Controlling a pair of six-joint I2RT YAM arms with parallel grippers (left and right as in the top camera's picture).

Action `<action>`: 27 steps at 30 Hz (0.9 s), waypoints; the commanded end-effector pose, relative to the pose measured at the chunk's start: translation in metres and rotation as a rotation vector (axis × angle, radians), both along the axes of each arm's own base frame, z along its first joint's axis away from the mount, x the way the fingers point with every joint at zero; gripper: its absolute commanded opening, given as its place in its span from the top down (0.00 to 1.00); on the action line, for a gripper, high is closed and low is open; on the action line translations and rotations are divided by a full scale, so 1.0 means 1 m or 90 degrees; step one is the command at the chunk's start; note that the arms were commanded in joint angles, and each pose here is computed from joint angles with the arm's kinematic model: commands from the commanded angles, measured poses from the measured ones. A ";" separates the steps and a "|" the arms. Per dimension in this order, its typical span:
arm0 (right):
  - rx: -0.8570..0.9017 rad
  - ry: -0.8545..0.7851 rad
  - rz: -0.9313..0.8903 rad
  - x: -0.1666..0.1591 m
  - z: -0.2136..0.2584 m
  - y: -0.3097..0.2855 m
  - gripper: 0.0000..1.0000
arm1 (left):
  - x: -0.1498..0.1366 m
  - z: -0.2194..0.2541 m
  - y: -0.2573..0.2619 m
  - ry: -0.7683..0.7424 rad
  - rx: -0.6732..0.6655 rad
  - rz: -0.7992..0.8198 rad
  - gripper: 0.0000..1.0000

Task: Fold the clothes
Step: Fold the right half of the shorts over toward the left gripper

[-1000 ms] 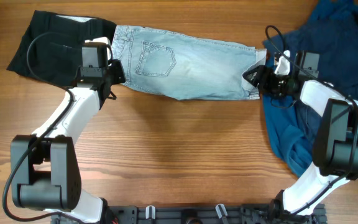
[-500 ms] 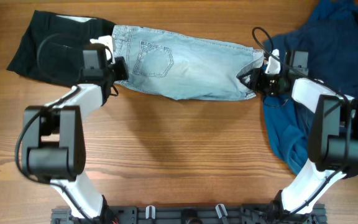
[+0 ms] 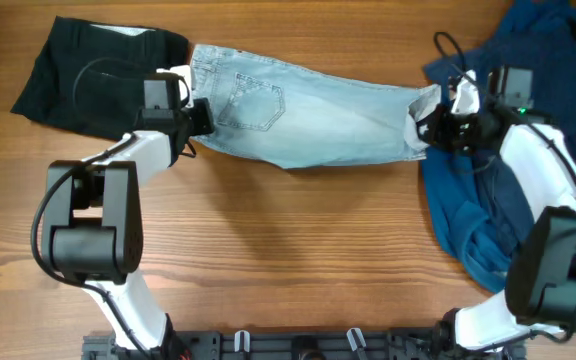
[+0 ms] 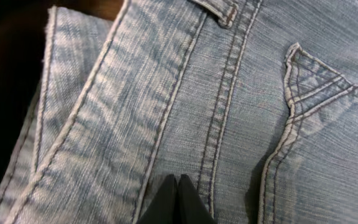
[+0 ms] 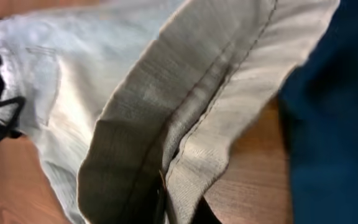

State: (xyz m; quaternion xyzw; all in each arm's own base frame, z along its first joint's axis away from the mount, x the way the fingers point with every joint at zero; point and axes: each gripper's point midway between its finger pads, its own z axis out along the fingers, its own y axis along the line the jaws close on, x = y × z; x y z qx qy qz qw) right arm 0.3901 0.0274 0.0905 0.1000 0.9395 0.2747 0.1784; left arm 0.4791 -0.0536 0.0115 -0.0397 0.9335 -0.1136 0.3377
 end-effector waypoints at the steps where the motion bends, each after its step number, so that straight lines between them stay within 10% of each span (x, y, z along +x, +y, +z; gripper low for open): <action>1: -0.037 -0.060 0.036 0.011 0.035 -0.014 0.96 | -0.026 -0.027 -0.030 0.057 0.018 -0.052 0.96; 15: 0.011 -0.227 0.234 0.035 0.086 0.208 0.96 | -0.036 -0.016 -0.066 0.063 0.000 -0.070 0.96; 27: 0.060 -0.286 0.259 0.055 0.066 0.267 0.96 | -0.062 0.123 -0.023 -0.027 -0.013 -0.017 0.96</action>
